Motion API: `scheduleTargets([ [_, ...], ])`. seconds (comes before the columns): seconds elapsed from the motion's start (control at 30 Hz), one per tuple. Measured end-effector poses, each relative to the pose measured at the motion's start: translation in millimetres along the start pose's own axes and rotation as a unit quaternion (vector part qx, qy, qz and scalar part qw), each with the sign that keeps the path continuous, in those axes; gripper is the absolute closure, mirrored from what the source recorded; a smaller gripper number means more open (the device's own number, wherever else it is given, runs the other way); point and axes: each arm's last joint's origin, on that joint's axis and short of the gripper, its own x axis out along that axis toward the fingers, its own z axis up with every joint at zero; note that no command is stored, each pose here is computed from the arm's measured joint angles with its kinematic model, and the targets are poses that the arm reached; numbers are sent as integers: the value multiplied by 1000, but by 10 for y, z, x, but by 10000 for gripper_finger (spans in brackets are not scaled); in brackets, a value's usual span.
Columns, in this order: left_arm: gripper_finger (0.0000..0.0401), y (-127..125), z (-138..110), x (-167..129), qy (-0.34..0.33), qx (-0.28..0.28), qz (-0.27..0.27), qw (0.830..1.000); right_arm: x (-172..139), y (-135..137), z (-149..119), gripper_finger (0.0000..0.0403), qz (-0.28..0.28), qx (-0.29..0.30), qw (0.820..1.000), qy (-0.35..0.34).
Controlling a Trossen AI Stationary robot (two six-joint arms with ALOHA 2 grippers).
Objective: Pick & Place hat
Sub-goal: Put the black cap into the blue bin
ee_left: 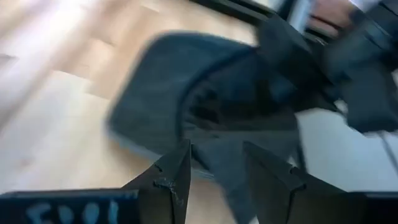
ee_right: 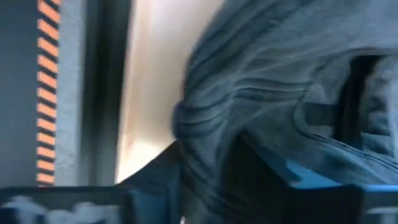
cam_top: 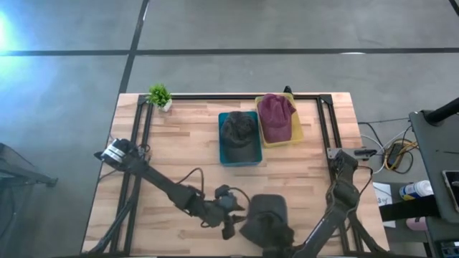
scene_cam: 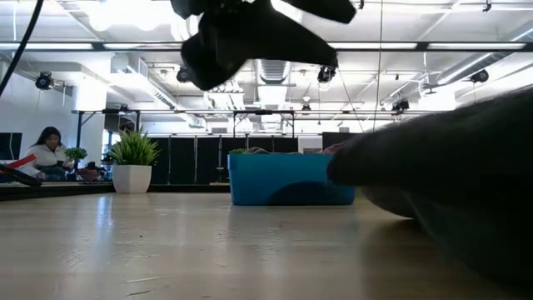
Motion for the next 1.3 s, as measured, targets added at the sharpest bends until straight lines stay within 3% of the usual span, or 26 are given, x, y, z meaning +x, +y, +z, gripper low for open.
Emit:
scheduleTargets([
  [0.2,263,-56,21,58,4,30,-81,996,40,-26,-11,204,-30,-3,999,-9],
  [0.3,263,-105,-1,166,9,24,-130,991,54,-44,-6,182,-36,-3,999,-9],
  [0.4,263,-145,-97,364,28,37,-139,989,48,-67,23,170,-42,1,999,-17],
  [0.8,263,-120,-259,1187,96,118,-64,986,-137,-48,102,167,-37,31,997,-65],
  [1.13,263,-35,-231,1365,74,146,-32,986,-296,18,56,167,-27,19,997,-72],
  [1.3,263,7,-262,1372,90,164,-21,982,-522,74,-57,168,-29,6,997,-69],
])
